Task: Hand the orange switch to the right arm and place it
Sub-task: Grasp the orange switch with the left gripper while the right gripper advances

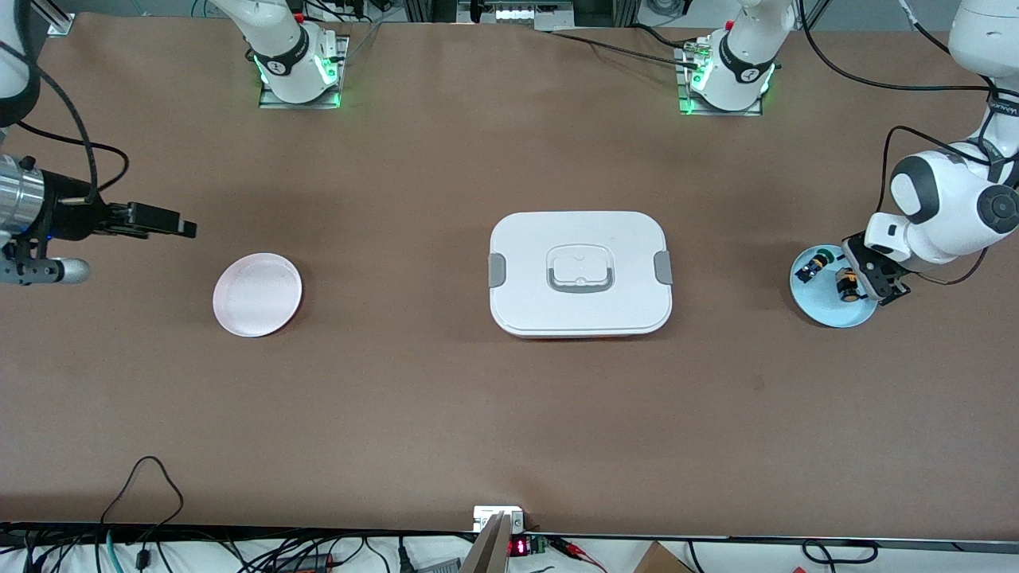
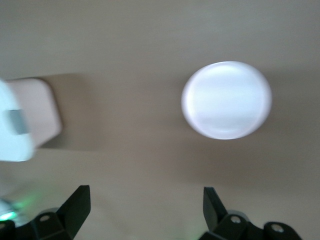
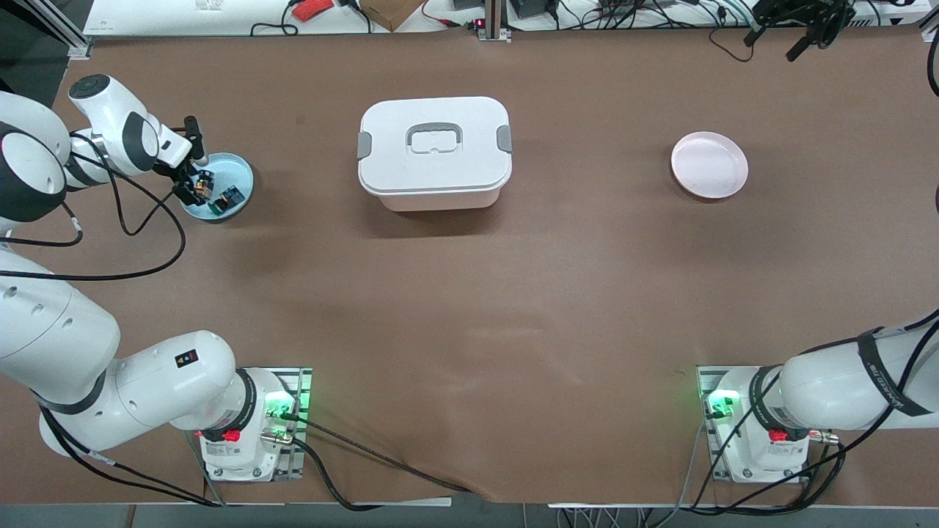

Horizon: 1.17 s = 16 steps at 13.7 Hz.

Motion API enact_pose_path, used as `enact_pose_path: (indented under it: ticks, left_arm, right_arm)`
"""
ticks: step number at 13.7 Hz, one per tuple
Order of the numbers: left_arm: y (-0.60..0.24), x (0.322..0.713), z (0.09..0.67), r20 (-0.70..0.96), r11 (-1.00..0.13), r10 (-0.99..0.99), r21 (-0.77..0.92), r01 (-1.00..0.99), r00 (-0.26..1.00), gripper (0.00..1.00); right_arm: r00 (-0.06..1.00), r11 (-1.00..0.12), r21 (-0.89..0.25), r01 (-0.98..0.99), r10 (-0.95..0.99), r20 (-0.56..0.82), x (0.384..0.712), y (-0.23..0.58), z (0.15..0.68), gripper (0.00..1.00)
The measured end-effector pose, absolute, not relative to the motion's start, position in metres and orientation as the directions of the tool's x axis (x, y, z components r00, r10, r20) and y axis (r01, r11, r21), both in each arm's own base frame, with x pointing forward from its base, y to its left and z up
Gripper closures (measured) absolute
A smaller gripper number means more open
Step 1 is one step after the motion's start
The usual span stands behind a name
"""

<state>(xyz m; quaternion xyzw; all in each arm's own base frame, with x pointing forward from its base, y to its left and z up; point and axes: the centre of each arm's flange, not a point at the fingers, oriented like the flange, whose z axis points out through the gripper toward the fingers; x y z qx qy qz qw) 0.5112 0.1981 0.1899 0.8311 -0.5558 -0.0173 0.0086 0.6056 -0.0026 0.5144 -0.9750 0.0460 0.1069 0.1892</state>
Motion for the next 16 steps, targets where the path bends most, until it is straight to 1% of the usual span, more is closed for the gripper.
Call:
enact_pose_path:
  ticks: [3, 5, 8, 9, 11, 13, 14, 16]
  left_arm:
    - [0.198, 0.516, 0.194, -0.016, -0.326, -0.945, 0.022, -0.945, 0.326, 0.01]
    - [0.198, 0.523, 0.199, -0.015, -0.236, -0.972, 0.009, -0.972, 0.236, 0.00]
    - [0.197, 0.526, 0.202, -0.014, -0.117, -0.993, 0.003, -0.993, 0.117, 0.00]
    - [0.199, 0.525, 0.201, -0.012, -0.091, -0.996, 0.006, -0.996, 0.091, 0.00]
    - [0.203, 0.523, 0.197, -0.003, -0.037, -0.999, 0.011, -0.999, 0.037, 0.00]
    - [0.202, 0.522, 0.196, 0.012, 0.003, -1.000, 0.008, -1.000, -0.003, 0.00]
    - [0.200, 0.523, 0.196, 0.017, 0.014, -1.000, 0.005, -1.000, -0.014, 0.00]
    - [0.195, 0.525, 0.197, 0.022, 0.029, -0.999, 0.002, -1.000, -0.029, 0.00]
  right_arm:
    - [0.968, -0.838, -0.520, -0.164, -0.036, -0.247, 0.607, 0.010, 0.496, 0.00]
    - [0.972, -0.753, -0.640, -0.155, -0.001, -0.234, 0.607, 0.022, 0.486, 0.00]
    - [0.975, -0.639, -0.749, -0.172, 0.000, -0.223, 0.608, 0.035, 0.480, 0.00]
    - [0.976, -0.583, -0.794, -0.174, 0.005, -0.217, 0.609, 0.043, 0.481, 0.00]
    - [0.976, -0.434, -0.880, -0.194, 0.009, -0.219, 0.611, 0.063, 0.478, 0.00]
    - [0.966, -0.282, -0.927, -0.248, -0.007, -0.257, 0.614, 0.081, 0.463, 0.00]
    - [0.963, -0.242, -0.933, -0.266, -0.012, -0.271, 0.615, 0.086, 0.454, 0.00]
    - [0.958, -0.216, -0.935, -0.283, -0.016, -0.286, 0.617, 0.092, 0.441, 0.00]
